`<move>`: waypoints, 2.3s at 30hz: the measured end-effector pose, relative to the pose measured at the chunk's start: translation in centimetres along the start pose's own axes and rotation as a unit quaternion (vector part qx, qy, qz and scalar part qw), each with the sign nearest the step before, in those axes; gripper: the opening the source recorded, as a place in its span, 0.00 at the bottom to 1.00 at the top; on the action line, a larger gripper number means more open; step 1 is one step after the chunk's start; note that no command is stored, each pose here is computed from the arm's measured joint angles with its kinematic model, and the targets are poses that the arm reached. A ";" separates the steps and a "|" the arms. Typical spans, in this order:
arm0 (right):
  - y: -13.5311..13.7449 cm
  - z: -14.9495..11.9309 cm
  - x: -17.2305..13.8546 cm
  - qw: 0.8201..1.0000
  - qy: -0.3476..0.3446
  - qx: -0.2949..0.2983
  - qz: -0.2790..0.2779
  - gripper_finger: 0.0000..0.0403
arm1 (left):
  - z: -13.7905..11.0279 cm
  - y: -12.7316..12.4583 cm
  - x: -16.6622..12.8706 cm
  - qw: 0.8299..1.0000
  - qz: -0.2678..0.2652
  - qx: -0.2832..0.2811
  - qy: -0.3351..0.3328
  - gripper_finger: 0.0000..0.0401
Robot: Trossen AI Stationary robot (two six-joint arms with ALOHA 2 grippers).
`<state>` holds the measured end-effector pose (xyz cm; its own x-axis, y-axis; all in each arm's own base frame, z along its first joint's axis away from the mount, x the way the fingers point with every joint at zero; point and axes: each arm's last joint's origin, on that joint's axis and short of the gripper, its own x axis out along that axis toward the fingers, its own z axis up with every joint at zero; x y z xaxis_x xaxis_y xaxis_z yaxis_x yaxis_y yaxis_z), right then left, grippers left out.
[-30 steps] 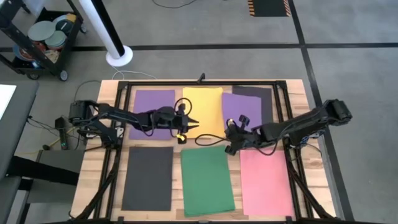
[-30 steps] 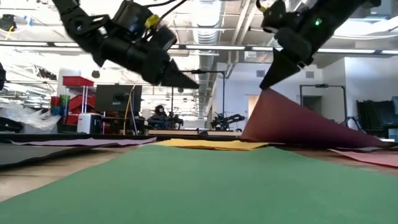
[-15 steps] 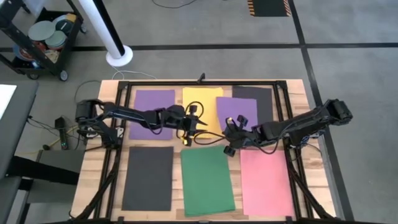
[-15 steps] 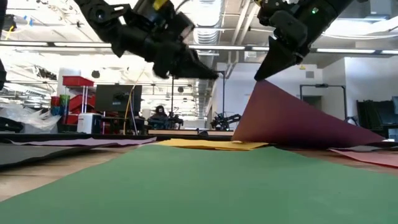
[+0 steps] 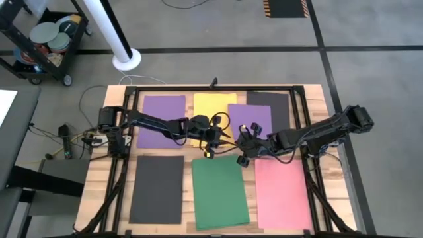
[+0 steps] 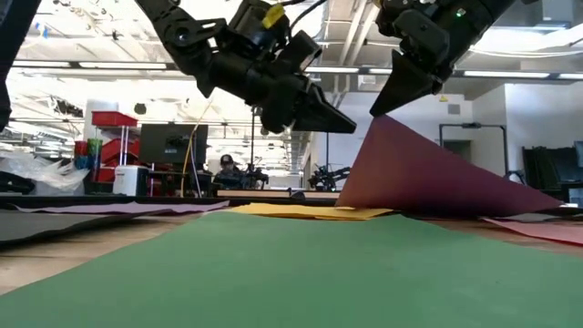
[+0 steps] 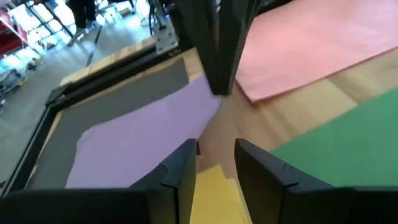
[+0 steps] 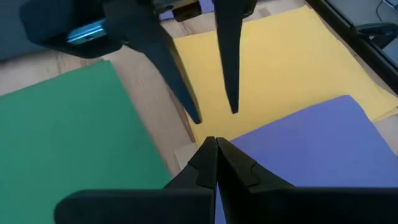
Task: Organize paper
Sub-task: Stack the purple paper on top of the purple paper
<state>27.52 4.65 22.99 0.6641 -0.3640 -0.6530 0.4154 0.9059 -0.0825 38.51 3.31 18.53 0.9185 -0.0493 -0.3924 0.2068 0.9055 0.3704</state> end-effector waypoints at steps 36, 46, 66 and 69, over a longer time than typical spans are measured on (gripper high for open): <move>0.6 0.9 -0.1 0.998 -0.035 0.026 0.048 0.00 | 0.7 -0.6 0.1 1.000 0.002 0.017 -0.017 0.27; 0.7 0.9 -0.1 0.998 -0.036 0.027 0.050 0.00 | 0.4 -0.8 1.0 0.999 -0.014 0.024 -0.025 0.02; 1.0 1.6 -1.4 0.994 -0.077 0.021 0.073 0.00 | 2.5 -0.2 0.3 0.994 -0.029 0.040 0.093 0.00; 1.1 1.7 -2.2 0.993 -0.085 0.019 0.081 0.00 | 2.8 0.1 -1.3 0.989 -0.020 0.042 0.139 0.00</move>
<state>27.60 6.08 25.60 0.8183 -0.2486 -0.5183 0.3160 0.9477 0.0444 38.31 2.27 21.41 0.7832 0.0449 -0.6201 0.2780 0.8668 0.4139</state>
